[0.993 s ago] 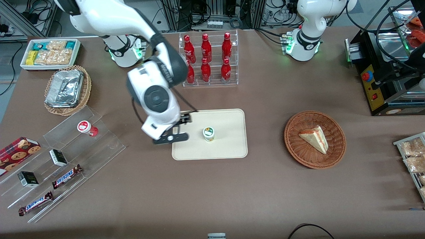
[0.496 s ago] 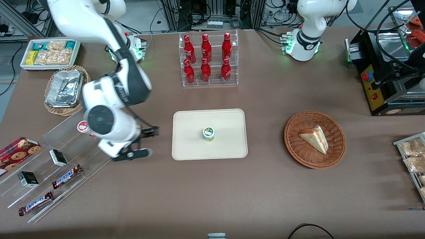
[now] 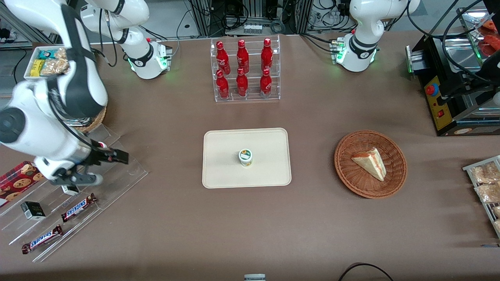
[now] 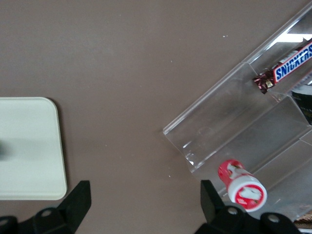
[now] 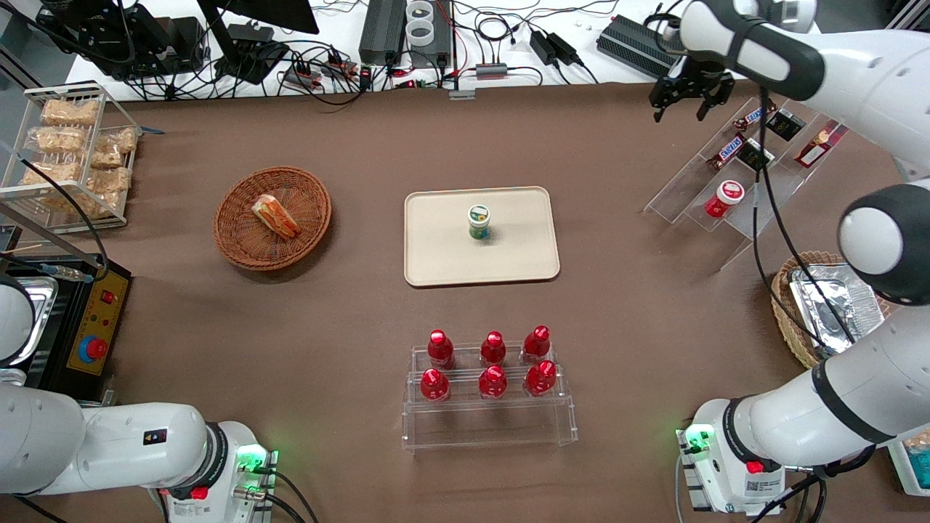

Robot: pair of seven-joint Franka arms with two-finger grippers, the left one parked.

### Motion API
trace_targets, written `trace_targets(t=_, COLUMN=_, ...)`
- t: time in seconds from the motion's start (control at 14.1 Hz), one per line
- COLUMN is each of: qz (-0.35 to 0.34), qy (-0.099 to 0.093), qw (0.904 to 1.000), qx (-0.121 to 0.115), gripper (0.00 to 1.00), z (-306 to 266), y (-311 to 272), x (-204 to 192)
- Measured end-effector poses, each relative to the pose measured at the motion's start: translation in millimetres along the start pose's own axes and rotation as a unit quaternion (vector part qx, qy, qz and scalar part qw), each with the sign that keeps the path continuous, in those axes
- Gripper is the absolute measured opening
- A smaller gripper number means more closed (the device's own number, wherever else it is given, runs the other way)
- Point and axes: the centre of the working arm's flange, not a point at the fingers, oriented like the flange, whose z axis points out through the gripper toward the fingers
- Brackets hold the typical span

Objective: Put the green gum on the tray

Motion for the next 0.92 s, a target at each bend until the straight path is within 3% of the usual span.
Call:
trace_targets(t=0.28, qz=-0.029, qy=0.018, qw=0.9994, qx=0.007, gripper=1.00, z=-40, y=44, x=-29)
trace_targets(t=0.57, qz=-0.035, qy=-0.005, qw=0.9994, qx=-0.005, gripper=1.00, z=-71, y=54, x=-59)
trace_targets(t=0.92, qz=-0.033, qy=-0.039, qw=0.9987, qx=-0.004, gripper=1.00, z=-92, y=55, x=-74)
